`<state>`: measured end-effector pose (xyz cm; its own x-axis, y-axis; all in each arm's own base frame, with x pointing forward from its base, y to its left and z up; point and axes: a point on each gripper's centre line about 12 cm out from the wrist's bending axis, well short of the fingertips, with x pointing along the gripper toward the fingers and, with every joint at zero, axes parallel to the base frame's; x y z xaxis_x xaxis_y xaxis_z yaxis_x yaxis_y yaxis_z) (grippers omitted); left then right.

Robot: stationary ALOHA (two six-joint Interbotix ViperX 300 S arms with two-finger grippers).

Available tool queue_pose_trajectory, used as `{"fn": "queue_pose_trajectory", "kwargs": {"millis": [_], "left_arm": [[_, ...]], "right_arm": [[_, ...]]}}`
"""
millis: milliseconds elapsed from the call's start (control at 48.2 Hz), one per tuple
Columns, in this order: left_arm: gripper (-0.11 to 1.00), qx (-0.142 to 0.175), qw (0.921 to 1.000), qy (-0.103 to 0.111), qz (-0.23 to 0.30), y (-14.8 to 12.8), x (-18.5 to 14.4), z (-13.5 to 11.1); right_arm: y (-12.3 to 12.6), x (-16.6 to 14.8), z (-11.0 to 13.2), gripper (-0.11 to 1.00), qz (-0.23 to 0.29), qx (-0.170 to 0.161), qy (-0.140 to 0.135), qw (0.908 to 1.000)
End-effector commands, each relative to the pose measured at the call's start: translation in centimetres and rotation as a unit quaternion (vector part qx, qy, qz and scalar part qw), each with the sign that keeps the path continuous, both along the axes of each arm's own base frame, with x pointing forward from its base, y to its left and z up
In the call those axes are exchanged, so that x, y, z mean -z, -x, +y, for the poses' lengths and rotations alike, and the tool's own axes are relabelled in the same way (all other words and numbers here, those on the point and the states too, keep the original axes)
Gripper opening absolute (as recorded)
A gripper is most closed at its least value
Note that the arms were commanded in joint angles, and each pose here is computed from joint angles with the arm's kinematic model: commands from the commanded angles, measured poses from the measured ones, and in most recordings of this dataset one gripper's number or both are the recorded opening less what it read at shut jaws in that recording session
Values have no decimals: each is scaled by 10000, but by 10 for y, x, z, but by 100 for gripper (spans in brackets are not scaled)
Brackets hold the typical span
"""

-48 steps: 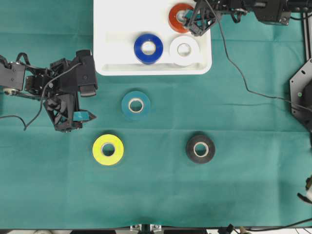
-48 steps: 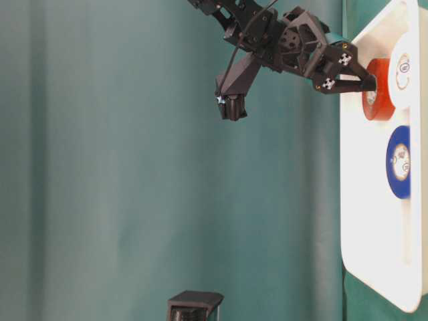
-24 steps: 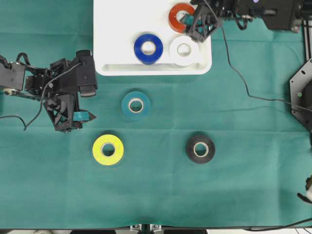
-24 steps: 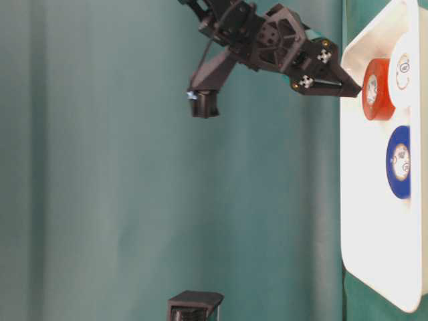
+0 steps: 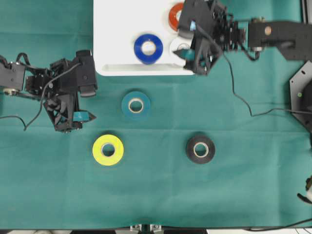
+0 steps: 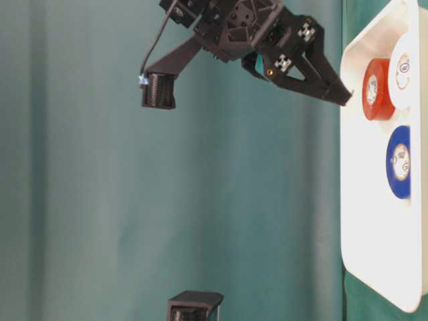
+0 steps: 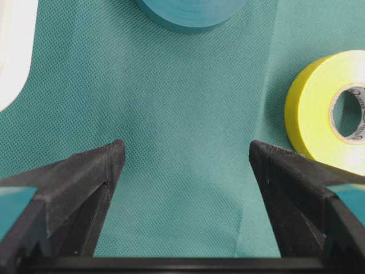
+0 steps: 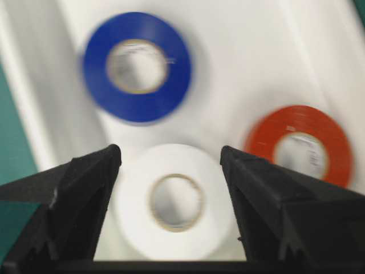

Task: Put the tape alternately from left to right into the white case.
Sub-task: 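Withdraw the right gripper and move the left gripper toward the yellow roll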

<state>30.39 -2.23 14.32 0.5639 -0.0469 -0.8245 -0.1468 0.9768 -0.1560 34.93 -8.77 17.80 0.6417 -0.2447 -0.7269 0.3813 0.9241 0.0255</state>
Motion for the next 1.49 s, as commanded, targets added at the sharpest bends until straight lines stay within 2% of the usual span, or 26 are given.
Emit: {"fn": "queue_pose_trajectory", "kwargs": {"millis": [0, 498, 892, 1307, 1473], "left_arm": [[68, -27, 9999, 22, -129, -3, -6, 0], [68, -40, 9999, 32, -144, -3, -7, 0], [68, -40, 9999, 32, -144, -3, -7, 0], [68, -57, 9999, 46, -142, -4, -7, 0], [68, 36, 9998, 55, -180, -5, -9, -6]], "right_arm": [[-5, -13, 13, 78, -252, -218, 27, 9994], [-9, -8, 71, 78, -213, -1026, -6, 9945], [-7, -3, 105, 78, -349, -1555, -88, 9872], [-1, 5, 111, 78, -397, -1661, -180, 9851], [-1, 5, 111, 78, -397, -1661, -180, 9851]]}}
